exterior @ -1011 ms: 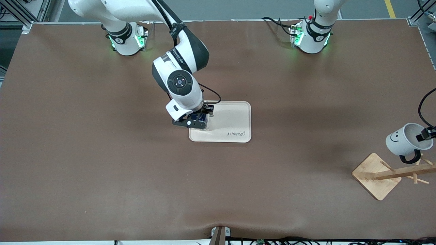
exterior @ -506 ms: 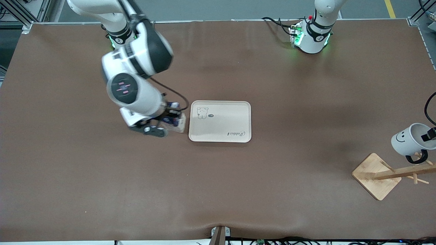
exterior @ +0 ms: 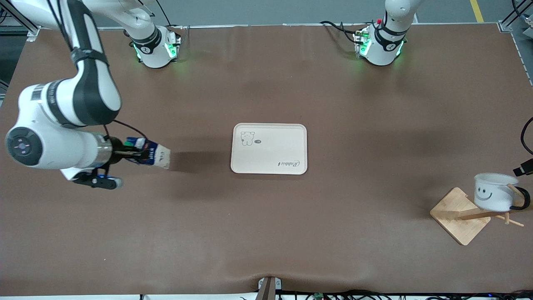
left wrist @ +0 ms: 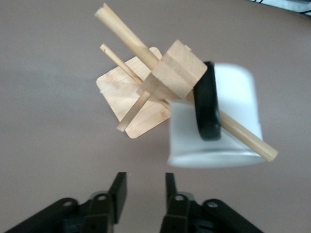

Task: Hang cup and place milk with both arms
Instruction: 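Carry the milk carton away from the tray with the right gripper, then set the carton on the table and open the right gripper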

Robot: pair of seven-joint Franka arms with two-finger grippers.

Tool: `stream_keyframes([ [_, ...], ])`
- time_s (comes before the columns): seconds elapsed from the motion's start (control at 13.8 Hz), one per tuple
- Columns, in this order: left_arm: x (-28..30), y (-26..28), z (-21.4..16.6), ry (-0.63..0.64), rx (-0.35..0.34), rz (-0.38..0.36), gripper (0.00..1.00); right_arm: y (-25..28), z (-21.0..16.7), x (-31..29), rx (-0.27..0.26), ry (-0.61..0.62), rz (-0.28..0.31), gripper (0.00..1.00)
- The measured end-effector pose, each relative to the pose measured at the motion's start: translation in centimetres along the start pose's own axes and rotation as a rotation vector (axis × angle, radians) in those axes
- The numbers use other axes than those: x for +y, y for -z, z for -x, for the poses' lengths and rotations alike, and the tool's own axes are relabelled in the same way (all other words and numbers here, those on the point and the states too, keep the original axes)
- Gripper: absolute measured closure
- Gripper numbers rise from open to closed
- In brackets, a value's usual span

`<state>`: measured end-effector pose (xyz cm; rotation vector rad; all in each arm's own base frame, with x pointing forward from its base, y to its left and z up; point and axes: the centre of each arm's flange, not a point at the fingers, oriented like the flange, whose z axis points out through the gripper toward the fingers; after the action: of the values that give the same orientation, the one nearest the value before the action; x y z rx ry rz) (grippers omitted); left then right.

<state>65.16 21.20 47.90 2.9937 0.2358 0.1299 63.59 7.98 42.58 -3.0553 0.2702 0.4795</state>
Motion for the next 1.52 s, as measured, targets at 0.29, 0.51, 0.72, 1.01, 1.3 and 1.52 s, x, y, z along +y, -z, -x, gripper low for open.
stream_keyframes([
  [0.29,3.6,1.8,-0.4,0.069,0.032,0.018,0.14,-0.6,-0.9,8.3,0.04,0.035,-0.001,0.47],
  [0.51,7.2,3.3,-0.1,0.085,0.038,0.019,0.0,-4.0,-0.3,13.8,0.092,0.048,-0.027,0.47],
  [0.72,9.6,4.5,0.7,0.059,0.013,0.008,0.0,-9.0,0.6,16.5,0.109,0.053,-0.034,0.47],
  [1.01,12.8,6.9,2.2,0.038,-0.001,-0.024,0.0,-10.4,1.5,17.8,0.107,0.051,-0.041,0.47],
  [1.3,17.1,9.9,4.5,0.033,-0.015,-0.063,0.0,-10.2,1.7,17.5,0.104,0.059,-0.041,0.23],
  [1.52,18.2,11.7,5.6,0.024,0.0,-0.087,0.0,-8.4,2.3,17.1,0.002,0.073,-0.043,0.0],
])
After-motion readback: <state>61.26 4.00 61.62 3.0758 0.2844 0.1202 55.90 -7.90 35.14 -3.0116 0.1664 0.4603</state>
